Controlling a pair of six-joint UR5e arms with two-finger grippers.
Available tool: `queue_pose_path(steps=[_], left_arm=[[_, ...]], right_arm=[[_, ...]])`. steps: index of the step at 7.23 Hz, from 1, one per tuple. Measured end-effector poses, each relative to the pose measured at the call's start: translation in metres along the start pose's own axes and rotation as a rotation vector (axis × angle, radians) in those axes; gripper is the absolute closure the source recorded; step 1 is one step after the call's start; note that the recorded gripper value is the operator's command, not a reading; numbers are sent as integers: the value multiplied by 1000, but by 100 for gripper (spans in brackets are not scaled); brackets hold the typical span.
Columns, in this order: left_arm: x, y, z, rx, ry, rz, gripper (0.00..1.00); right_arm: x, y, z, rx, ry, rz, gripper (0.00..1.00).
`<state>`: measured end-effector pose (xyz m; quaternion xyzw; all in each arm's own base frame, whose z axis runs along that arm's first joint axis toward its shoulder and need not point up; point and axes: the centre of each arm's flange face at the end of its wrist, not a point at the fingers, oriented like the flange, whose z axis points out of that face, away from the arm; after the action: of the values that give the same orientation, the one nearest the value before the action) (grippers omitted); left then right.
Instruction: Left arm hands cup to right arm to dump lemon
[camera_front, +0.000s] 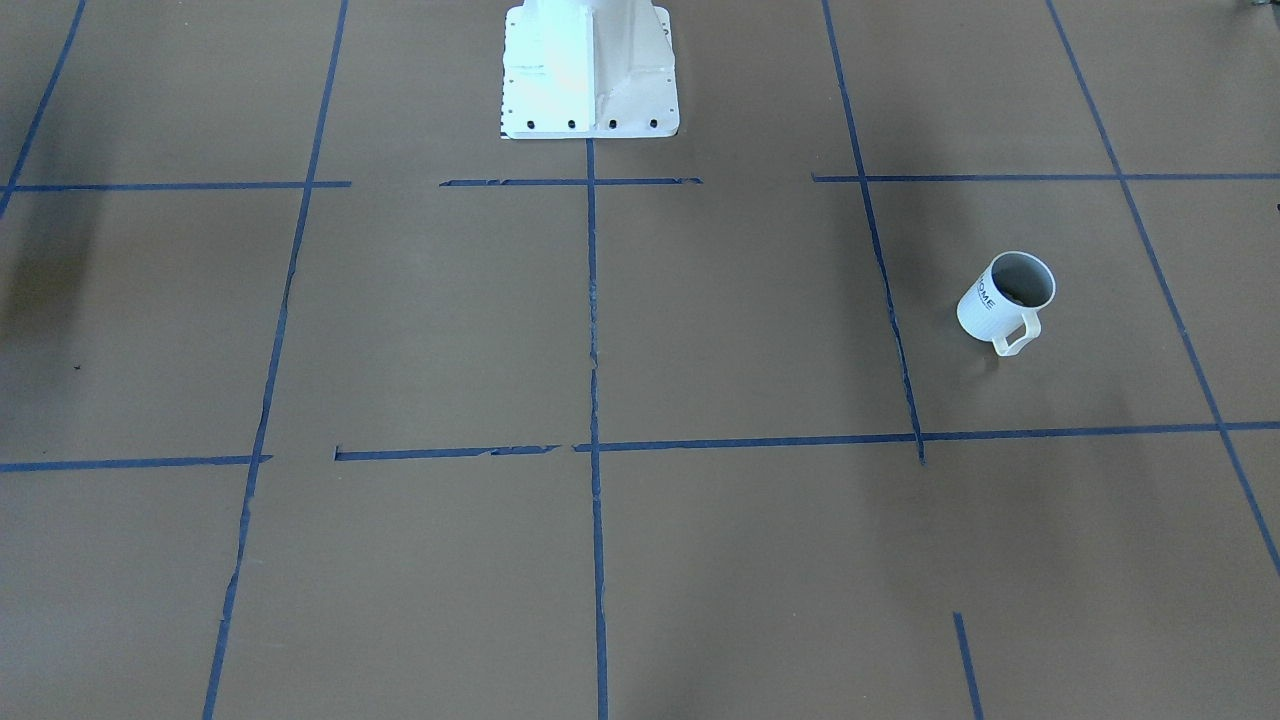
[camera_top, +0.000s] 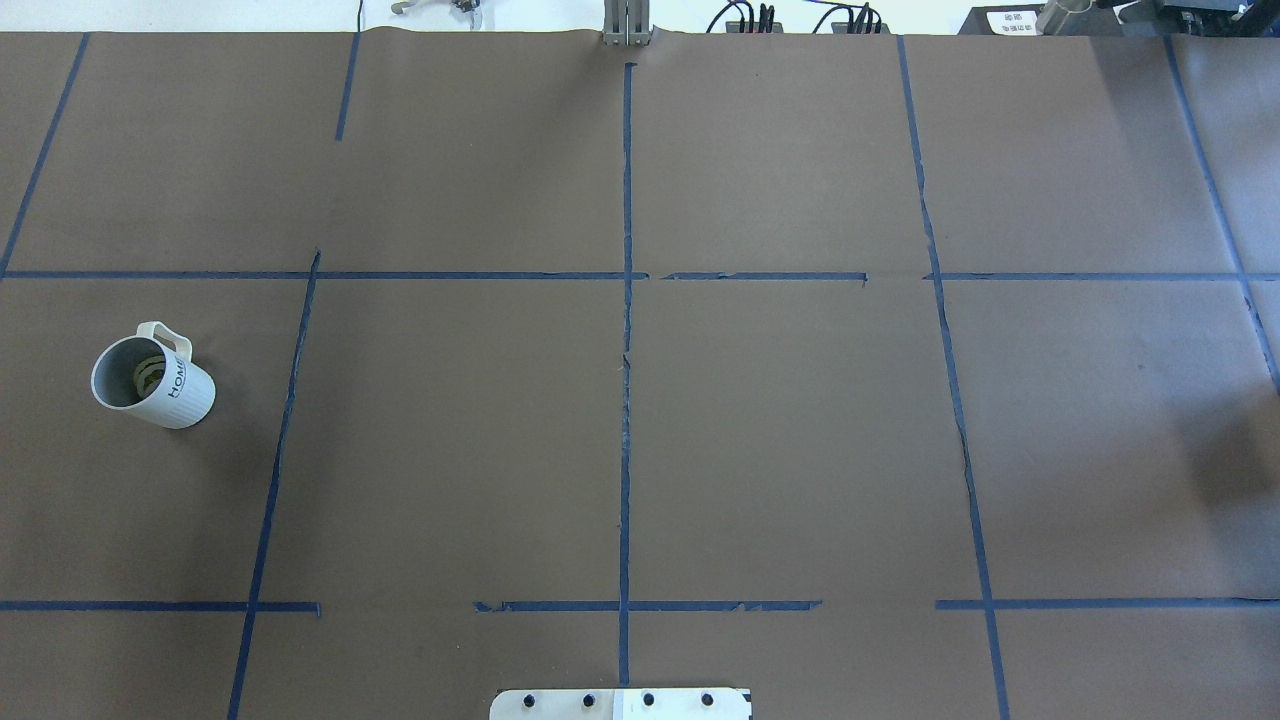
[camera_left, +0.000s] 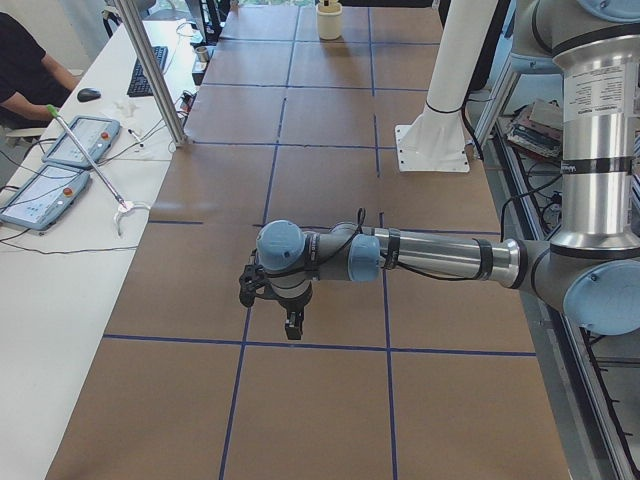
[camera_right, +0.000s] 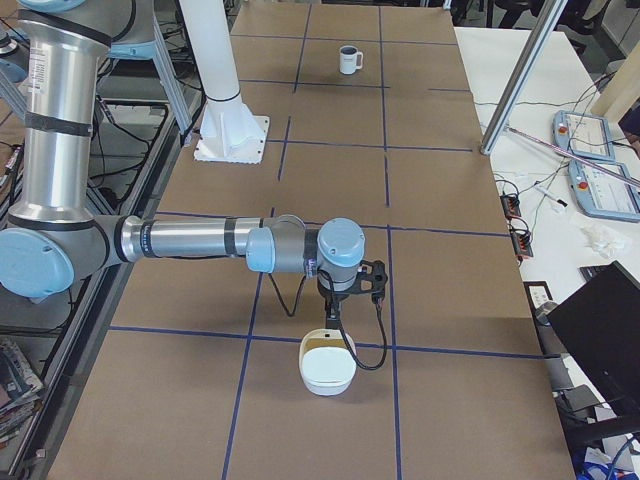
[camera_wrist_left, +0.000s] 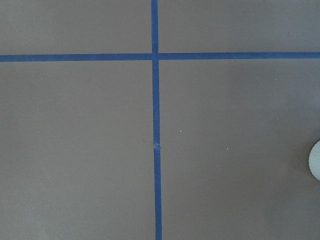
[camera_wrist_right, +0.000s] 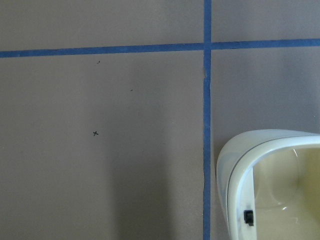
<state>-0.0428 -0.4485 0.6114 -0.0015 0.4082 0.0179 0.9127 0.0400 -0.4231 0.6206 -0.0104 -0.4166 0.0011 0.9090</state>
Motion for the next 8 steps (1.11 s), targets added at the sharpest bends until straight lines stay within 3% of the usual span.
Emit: queue_pose_path(steps=[8], left_arm=[[-4,14,-1,23,4,19,0]], right_arm=[[-5,-2,-3,8,-3,-3,0]])
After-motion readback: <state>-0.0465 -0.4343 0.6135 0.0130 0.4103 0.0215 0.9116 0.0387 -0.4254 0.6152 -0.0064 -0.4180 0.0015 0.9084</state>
